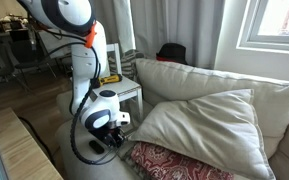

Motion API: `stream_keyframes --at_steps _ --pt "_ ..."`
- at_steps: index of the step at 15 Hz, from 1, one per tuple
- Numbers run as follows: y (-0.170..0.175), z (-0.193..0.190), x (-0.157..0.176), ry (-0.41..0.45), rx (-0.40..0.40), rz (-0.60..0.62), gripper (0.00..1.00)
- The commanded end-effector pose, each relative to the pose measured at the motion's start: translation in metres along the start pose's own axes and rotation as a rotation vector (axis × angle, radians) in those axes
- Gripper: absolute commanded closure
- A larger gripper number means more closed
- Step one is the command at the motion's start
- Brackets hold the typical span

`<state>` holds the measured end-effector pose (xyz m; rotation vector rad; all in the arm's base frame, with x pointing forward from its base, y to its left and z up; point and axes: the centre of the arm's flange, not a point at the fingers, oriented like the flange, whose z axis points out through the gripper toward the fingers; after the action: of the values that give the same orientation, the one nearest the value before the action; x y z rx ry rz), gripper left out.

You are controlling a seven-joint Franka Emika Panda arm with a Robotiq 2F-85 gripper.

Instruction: Put the flashlight on it's side then put the bottle onto the chair

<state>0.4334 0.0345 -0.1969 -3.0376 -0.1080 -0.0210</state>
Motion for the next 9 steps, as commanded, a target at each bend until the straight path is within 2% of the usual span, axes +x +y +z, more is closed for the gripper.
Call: stream_keyframes --at_steps 1,5,9 --pt "0.004 0.007 0.003 0.037 -0.020 0.006 0.81" --pt "0.016 -0.018 0.007 0.016 -0.043 -0.001 0.82" --pt "0.020 -0.057 0.009 -0.051 -0.028 -0.108 0.82"
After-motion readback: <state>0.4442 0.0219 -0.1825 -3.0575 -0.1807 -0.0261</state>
